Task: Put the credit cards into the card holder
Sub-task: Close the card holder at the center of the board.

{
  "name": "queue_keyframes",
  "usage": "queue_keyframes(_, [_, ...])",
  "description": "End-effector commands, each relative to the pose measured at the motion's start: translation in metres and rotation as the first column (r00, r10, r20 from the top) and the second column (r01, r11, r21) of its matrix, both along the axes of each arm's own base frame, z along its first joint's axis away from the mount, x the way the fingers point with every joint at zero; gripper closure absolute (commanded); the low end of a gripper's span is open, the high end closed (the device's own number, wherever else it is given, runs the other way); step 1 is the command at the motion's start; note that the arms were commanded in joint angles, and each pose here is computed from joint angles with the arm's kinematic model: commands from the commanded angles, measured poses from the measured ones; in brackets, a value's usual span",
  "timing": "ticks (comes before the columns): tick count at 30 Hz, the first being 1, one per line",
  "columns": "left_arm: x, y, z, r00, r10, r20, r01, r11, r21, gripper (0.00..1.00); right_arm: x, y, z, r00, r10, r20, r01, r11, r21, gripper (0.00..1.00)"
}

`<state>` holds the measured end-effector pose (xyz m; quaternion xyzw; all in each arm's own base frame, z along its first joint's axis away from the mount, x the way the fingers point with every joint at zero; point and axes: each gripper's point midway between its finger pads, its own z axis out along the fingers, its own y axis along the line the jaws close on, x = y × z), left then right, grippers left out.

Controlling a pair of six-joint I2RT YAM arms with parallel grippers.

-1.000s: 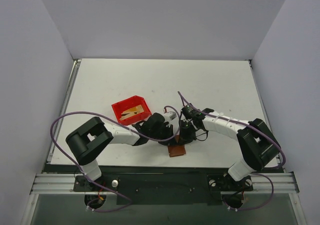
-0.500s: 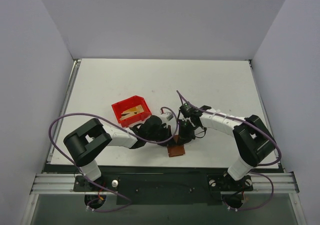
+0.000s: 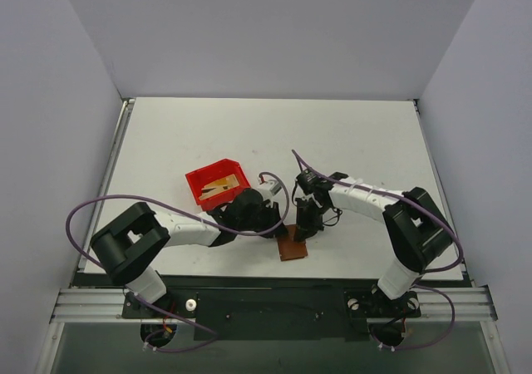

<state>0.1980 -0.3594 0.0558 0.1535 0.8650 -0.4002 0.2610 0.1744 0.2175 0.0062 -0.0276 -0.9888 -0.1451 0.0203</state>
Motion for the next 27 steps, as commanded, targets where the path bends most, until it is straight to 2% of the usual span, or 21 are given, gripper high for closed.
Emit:
queue_keyframes(1, [0.004,0.014,-0.008,1.0,0.028,0.011,-0.029,0.999,0.031,0.84,-0.02,-0.06,-0.068,0.999,0.019,-0.032,-0.029,0.942,-0.333,1.0])
queue_keyframes(7, [-0.001,0.019,-0.023,1.0,0.019,-0.006,-0.019,0.998,0.058,0.84,-0.017,-0.06,-0.065,0.999,0.022,-0.025,-0.029,0.933,-0.358,1.0])
queue_keyframes(11, [-0.001,0.02,-0.021,1.0,0.014,0.003,-0.014,0.998,0.064,0.84,-0.011,-0.047,-0.059,0.999,0.032,0.017,-0.025,0.954,-0.298,1.0])
queue_keyframes(16, [0.004,0.02,-0.011,0.999,0.019,0.03,-0.021,0.997,0.069,0.85,0.014,-0.008,-0.024,0.979,0.047,0.197,-0.033,0.997,-0.075,1.0])
queue_keyframes(21, [0.016,0.025,0.006,0.995,0.061,0.074,-0.067,0.994,0.082,0.85,0.043,0.017,0.032,0.92,-0.007,0.392,-0.038,0.993,0.108,0.92])
queue_keyframes(27, [0.033,0.037,0.032,0.984,0.129,0.123,-0.139,0.987,0.076,0.85,0.063,0.013,0.077,0.839,-0.075,0.539,-0.014,0.987,0.159,0.84])
